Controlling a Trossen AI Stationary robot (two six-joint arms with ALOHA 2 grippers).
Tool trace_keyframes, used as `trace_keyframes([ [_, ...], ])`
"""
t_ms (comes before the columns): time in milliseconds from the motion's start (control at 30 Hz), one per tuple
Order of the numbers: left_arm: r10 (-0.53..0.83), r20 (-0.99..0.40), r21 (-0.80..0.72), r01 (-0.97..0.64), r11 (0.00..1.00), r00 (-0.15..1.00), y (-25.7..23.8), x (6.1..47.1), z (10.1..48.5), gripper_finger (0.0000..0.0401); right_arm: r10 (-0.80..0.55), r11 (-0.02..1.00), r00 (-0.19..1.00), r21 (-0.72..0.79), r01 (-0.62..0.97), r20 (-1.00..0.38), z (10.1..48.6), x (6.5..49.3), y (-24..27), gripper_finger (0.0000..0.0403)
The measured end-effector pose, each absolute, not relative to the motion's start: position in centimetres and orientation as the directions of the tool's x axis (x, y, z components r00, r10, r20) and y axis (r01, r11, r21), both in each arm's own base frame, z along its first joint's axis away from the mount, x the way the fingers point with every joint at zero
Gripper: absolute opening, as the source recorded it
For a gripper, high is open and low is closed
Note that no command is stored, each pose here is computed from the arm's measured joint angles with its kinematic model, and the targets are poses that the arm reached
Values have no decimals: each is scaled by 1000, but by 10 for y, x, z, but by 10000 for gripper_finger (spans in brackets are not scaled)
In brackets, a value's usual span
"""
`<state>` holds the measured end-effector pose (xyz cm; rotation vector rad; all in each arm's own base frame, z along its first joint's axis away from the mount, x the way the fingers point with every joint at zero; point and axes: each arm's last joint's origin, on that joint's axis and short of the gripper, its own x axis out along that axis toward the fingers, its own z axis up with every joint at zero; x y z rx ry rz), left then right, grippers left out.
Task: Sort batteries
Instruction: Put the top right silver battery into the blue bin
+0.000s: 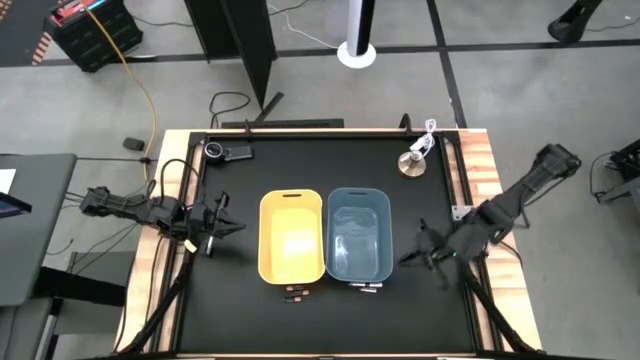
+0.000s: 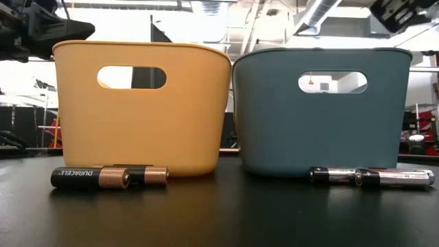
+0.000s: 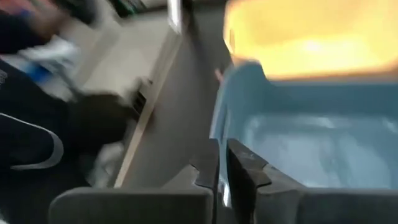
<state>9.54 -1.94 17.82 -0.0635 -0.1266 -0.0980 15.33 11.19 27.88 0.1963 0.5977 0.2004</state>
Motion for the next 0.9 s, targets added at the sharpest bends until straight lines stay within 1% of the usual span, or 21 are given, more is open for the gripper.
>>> trace_keyframes([
  [67, -94, 115, -49, 101, 994, 989, -19, 96, 177, 0, 178, 974, 756, 223, -44, -630, 276, 161, 127, 69],
  [167, -95, 99, -35, 99, 994, 991, -20, 96, 175, 0, 126, 975, 692, 217, 46, -711, 264, 175, 149, 99],
  [400, -97, 103, -55, 103, 993, 990, -20, 96, 176, 0, 57, 957, 574, 208, 201, -817, 219, 195, 196, 200],
  [500, -97, 103, -55, 103, 993, 990, -20, 96, 176, 2, 44, 949, 548, 207, 240, -835, 206, 199, 212, 233],
  [600, -87, 103, -58, 94, 994, 991, -19, 96, 176, 12, 11, 957, 515, 158, 243, -857, 190, 206, 225, 247],
  [733, -63, 102, -54, 69, 996, 993, -19, 96, 176, 27, -48, 975, 469, 61, 214, -882, 168, 218, 233, 248],
  [900, -60, 102, -47, 65, 997, 993, -18, 96, 176, 34, -136, 969, 400, -37, 245, -906, 153, 229, 229, 249],
])
